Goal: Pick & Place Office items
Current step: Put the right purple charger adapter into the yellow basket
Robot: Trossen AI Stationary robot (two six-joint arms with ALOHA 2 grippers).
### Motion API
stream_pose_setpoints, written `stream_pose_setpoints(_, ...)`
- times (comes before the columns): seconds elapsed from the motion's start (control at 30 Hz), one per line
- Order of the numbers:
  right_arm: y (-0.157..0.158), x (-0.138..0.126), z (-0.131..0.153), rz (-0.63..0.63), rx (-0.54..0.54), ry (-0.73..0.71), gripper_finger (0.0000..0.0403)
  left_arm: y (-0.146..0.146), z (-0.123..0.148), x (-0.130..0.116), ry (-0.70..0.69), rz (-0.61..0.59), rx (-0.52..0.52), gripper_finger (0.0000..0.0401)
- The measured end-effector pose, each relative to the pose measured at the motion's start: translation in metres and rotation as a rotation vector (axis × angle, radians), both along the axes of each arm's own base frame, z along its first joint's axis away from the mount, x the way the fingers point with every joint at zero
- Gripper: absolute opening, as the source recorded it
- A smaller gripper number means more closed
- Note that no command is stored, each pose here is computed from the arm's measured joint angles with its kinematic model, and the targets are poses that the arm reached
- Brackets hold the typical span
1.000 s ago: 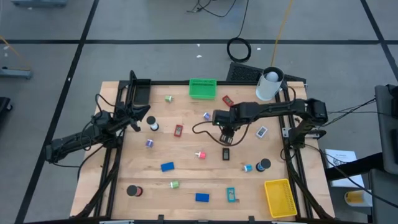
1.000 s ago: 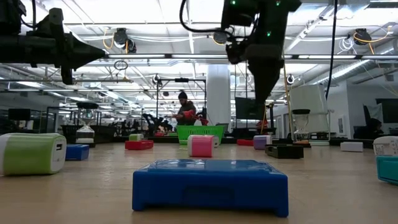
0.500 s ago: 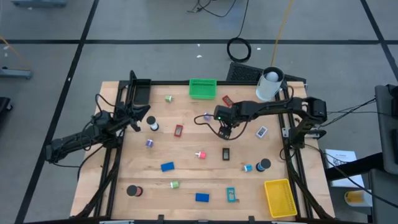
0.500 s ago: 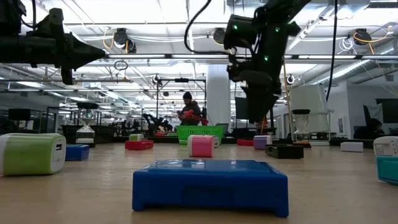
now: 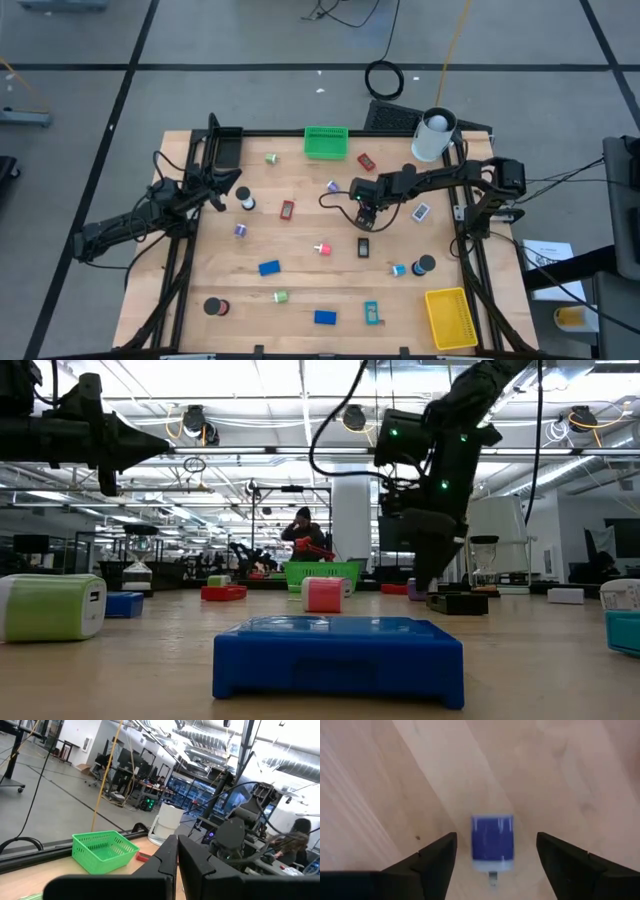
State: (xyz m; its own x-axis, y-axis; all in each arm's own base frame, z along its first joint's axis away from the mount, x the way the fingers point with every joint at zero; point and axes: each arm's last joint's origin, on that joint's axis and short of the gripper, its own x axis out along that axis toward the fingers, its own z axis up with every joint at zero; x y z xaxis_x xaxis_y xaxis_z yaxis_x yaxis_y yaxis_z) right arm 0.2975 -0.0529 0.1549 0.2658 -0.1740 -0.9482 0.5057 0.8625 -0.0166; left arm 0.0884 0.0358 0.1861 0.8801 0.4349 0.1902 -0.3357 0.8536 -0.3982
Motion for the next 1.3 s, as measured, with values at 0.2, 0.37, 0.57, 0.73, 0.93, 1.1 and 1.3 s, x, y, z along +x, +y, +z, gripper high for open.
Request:
stream_pose_setpoints(0.2, 0.001, -0.005, -0.01, -0.014, 0.003, -0.01, 0.0216, 0.0, 0.0, 0.0, 0.0, 0.0, 0.0, 0.0017)
stream_pose_setpoints(0.37, 0.002, -0.008, -0.017, -0.036, 0.005, -0.043, 0.0179, 0.0, 0.0, 0.0, 0.0, 0.0, 0.0, 0.0017)
stream_pose_setpoints(0.57, 0.002, -0.007, -0.017, -0.03, 0.003, -0.055, 0.0131, 0.0, 0.0, 0.0, 0.0, 0.0, 0.0, 0.0017)
stream_pose_setpoints(0.73, 0.003, -0.01, -0.007, -0.027, 0.004, -0.073, 0.0131, 0.0, 0.0, 0.0, 0.0, 0.0, 0.0, 0.0017)
stream_pose_setpoints(0.93, 0.018, -0.016, 0.036, -0.01, 0.032, -0.13, 0.0137, 0.0, 0.0, 0.0, 0.0, 0.0, 0.0, 0.0017)
stream_pose_setpoints(1.1, 0.043, -0.024, 0.079, -0.028, 0.031, -0.154, 0.0133, 0.0, 0.0, 0.0, 0.0, 0.0, 0.0, 0.0017)
stream_pose_setpoints(1.3, 0.077, -0.037, 0.111, -0.093, 0.057, -0.109, 0.0133, 0.0, 0.0, 0.0, 0.0, 0.0, 0.0, 0.0017)
